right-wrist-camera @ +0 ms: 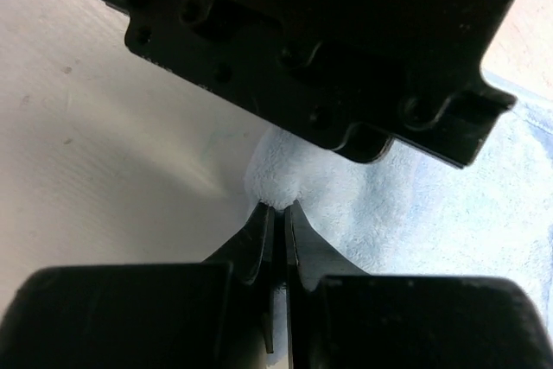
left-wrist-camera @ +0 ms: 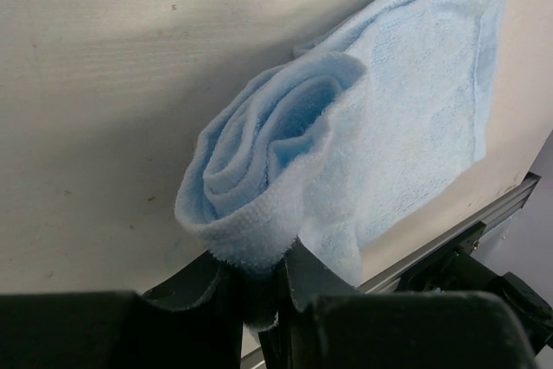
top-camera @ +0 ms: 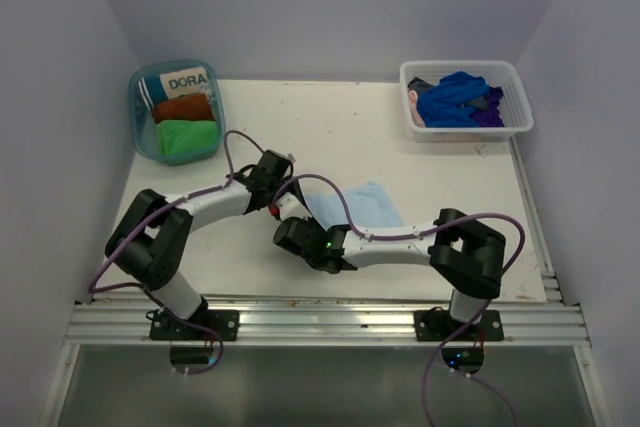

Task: Roll the towels
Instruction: Roll the towel

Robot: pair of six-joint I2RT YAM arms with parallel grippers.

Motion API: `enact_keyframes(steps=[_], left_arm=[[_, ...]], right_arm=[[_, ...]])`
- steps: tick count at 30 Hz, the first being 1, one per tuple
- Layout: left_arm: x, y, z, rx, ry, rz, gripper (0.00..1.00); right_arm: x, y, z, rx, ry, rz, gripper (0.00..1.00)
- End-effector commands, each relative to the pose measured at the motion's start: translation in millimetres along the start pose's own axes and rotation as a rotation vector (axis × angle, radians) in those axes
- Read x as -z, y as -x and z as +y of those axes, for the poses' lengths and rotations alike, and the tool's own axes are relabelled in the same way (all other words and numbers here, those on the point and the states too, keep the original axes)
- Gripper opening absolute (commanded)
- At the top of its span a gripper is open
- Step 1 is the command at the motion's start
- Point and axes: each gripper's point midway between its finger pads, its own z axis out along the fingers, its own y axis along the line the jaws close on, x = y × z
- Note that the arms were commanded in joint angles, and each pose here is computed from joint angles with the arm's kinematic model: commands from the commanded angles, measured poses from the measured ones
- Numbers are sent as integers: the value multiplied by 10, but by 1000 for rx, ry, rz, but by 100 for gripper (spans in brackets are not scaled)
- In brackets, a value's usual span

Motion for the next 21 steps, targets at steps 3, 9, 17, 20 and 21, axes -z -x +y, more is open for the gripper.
enact_keyframes(steps=[3,9,17,20,21], left_arm=[[317,160,-31,55,-62,-92,3],[630,320,215,92,-46,-172,27],[766,340,208,58,-26,-189,74],[801,382,187,57,-25,-201,74],[812,398,168,55,-29,-205,74]], right_arm=[[37,418,245,-48,109,-99,0],[156,562,487,-119,288,-136,0],[281,715,524,-352,576,-125,0],[308,717,435,-460,649,-109,0],[316,731,417,-477,666,-105,0]])
